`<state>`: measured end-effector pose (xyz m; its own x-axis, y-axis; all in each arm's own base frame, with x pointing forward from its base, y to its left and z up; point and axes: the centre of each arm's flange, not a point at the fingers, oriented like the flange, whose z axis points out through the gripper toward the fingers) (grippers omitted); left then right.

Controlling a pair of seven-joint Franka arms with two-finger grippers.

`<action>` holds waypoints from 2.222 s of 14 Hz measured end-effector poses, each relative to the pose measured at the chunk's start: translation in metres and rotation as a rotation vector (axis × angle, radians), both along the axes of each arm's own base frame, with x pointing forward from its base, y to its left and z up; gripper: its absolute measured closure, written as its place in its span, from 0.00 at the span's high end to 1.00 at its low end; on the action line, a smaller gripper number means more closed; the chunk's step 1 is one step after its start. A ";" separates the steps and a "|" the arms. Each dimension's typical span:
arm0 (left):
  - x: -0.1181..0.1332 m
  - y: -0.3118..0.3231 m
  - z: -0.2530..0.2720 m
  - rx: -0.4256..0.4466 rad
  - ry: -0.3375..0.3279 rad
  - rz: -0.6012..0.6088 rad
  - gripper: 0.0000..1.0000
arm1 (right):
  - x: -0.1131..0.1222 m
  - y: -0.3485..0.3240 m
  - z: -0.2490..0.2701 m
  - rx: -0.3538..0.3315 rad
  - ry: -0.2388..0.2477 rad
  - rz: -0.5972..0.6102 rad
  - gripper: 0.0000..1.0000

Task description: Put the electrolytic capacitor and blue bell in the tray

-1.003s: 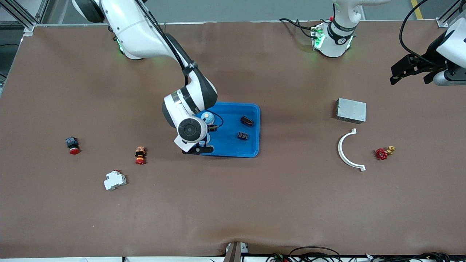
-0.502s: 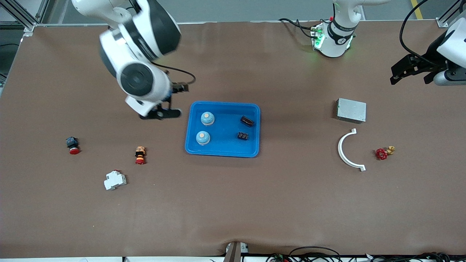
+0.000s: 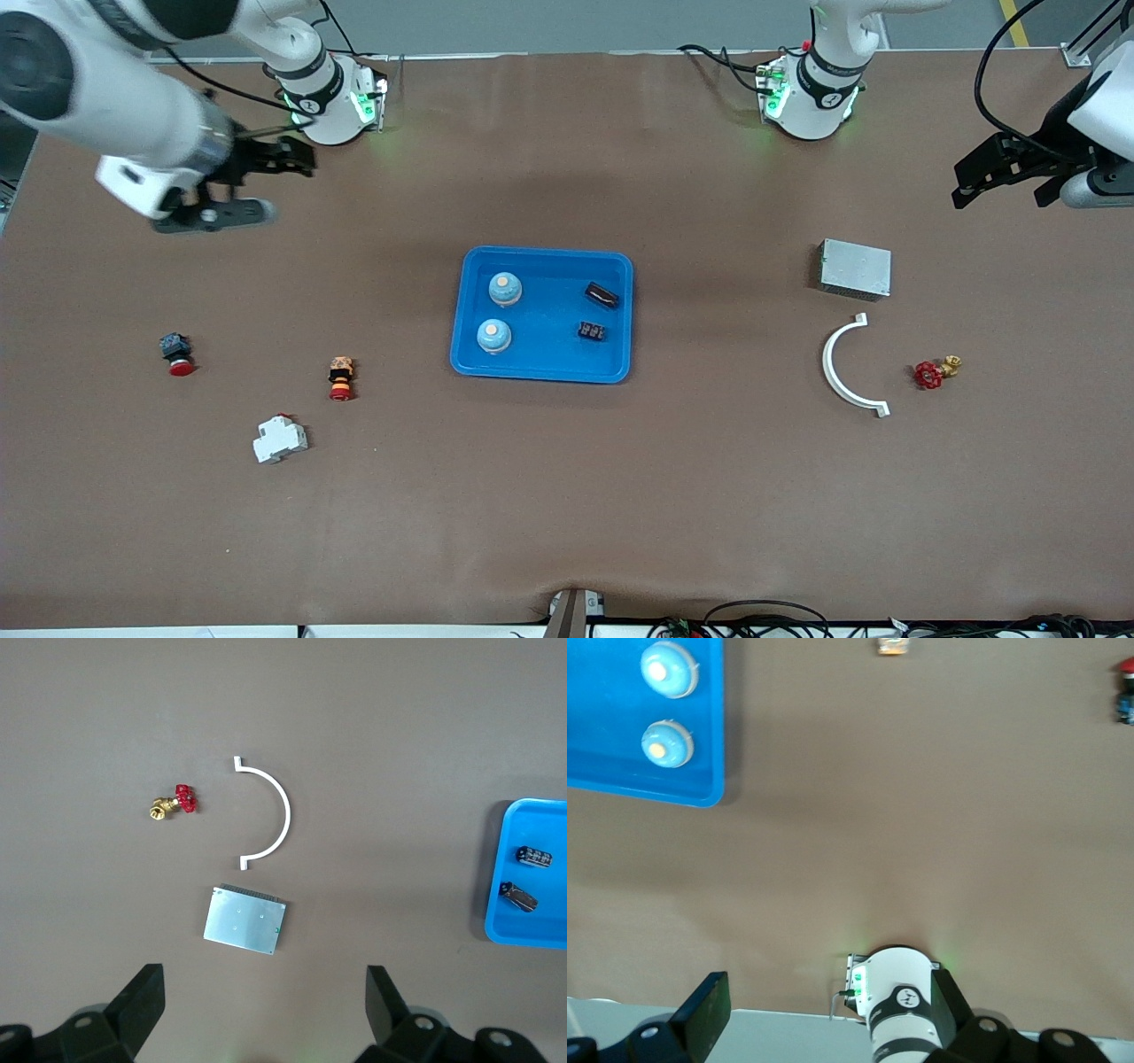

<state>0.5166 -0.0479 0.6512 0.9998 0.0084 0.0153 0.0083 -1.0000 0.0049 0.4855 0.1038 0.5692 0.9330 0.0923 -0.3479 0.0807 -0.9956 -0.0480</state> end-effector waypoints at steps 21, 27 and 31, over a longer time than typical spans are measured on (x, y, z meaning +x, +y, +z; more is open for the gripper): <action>0.000 0.000 0.002 0.001 0.009 0.000 1.00 | 0.092 -0.119 0.038 -0.072 -0.319 -0.144 1.00; 0.000 0.000 0.000 0.001 0.017 -0.031 1.00 | 0.104 -0.124 0.036 -0.062 -0.380 -0.154 1.00; 0.002 0.001 -0.003 0.001 0.022 -0.035 1.00 | 0.103 -0.120 0.027 -0.062 -0.335 -0.148 1.00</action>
<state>0.5186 -0.0472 0.6486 0.9996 -0.0270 -0.0072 -0.0270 -0.9996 0.0038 0.5888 -0.0166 0.5963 0.9977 -0.0636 -0.0216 -0.0632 -0.9978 0.0179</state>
